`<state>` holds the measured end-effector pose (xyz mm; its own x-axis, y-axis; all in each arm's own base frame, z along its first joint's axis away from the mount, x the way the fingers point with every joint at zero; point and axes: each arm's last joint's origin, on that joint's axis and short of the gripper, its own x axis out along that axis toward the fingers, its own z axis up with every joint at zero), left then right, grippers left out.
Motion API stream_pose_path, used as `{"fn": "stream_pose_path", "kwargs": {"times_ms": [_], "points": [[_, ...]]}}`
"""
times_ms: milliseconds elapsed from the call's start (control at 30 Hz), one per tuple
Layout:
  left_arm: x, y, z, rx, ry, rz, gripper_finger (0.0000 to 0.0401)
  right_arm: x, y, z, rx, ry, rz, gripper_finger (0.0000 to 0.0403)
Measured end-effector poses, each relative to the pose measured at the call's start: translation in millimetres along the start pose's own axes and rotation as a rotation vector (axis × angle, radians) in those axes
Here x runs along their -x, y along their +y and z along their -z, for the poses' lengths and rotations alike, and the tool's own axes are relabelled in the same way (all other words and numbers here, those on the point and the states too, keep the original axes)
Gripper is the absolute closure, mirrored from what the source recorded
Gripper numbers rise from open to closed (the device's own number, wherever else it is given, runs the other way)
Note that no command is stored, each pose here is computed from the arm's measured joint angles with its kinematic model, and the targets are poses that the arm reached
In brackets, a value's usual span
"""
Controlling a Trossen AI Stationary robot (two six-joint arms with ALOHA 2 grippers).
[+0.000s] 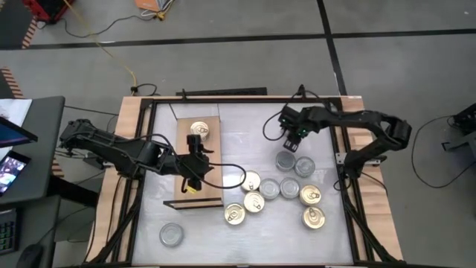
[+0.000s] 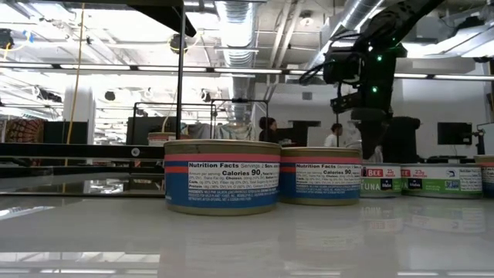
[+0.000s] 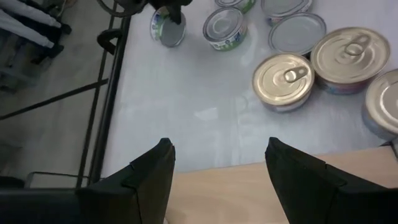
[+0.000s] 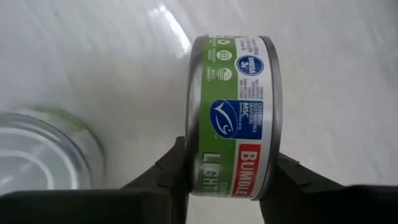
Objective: Stack canned seafood by type on shelf
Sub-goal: Put the green tuna can on the shelf
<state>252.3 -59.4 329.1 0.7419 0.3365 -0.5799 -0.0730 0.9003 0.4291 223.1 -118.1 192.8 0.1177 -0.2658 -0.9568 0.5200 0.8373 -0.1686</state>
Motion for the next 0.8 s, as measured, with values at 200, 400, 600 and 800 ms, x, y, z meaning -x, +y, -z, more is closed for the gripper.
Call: {"fn": "stream_pose_path", "kwargs": {"times_ms": [200, 400, 600, 800], "points": [[-3, -1, -3, 0.0, -0.021, 0.031, 0.0161, 30, 44, -12, 0.161, -0.313, -0.07, 0.0241], [-9, 12, -9, 0.021, -0.075, -0.002, 0.0161, 77, 104, -13, 0.376, -0.737, -0.003, 0.0241], [-17, 31, -13, 0.052, -0.12, -0.059, 0.0161, 103, 141, -16, 0.552, -1.042, 0.015, 0.0232], [-15, 35, -22, 0.019, -0.188, -0.155, 0.0161, 100, 151, -27, 0.616, -1.139, 0.073, 0.0237]]}}
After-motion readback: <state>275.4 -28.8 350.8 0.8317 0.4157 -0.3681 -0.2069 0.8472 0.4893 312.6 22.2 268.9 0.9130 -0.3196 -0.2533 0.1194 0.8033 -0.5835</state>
